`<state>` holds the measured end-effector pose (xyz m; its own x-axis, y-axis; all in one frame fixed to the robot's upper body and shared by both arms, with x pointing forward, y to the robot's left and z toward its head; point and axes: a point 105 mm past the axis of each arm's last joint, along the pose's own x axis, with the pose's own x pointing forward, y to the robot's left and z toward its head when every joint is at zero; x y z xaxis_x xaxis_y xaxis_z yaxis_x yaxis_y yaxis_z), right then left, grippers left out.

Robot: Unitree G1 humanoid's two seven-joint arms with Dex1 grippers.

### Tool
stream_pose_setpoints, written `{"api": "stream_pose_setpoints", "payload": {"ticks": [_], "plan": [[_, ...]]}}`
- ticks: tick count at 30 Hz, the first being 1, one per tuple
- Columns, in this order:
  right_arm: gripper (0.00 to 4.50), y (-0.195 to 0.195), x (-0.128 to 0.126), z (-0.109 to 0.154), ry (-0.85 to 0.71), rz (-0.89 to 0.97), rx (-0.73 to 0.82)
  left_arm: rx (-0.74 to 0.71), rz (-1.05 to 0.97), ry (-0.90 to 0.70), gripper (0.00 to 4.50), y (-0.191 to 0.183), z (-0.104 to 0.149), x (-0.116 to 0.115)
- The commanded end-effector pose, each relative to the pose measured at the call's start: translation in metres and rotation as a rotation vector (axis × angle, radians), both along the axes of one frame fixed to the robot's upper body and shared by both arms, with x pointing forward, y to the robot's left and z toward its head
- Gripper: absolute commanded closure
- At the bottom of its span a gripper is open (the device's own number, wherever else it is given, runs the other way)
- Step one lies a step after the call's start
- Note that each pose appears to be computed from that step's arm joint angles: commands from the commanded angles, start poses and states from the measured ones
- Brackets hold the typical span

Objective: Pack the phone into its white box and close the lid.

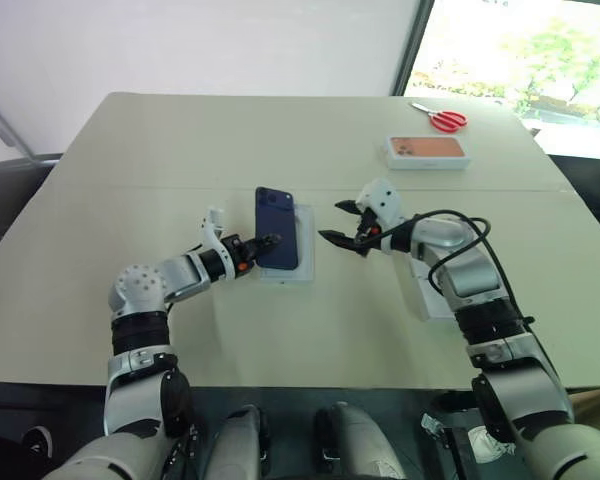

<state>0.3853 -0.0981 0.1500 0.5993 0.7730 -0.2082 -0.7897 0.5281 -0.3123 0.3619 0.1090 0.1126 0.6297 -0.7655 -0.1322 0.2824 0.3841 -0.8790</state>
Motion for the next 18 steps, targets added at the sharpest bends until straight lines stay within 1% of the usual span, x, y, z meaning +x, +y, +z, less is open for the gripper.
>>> {"api": "stream_pose_setpoints", "payload": {"ticks": [1, 5, 6, 9, 14, 18], "plan": [[0.89, 0.01, 0.0, 0.013, -0.058, 0.028, 0.007, -0.042, -0.043, -0.069, 2.33, -0.008, 0.023, 0.001], [0.89, 0.013, 0.001, 0.012, -0.067, 0.031, -0.002, -0.019, -0.062, -0.077, 0.33, -0.009, 0.028, 0.0], [0.89, 0.014, 0.001, 0.013, -0.067, 0.033, 0.005, -0.003, -0.065, -0.081, 0.03, -0.008, 0.029, 0.0], [0.89, 0.014, 0.001, 0.012, -0.067, 0.034, 0.004, 0.015, -0.054, -0.113, 0.03, -0.001, 0.035, 0.0], [0.89, 0.014, 0.002, 0.012, -0.071, 0.035, 0.002, 0.044, -0.045, -0.123, 0.03, 0.007, 0.035, -0.003], [0.89, 0.017, 0.001, 0.01, -0.071, 0.044, 0.0, 0.058, -0.037, -0.15, 0.03, 0.015, 0.042, -0.006]]}}
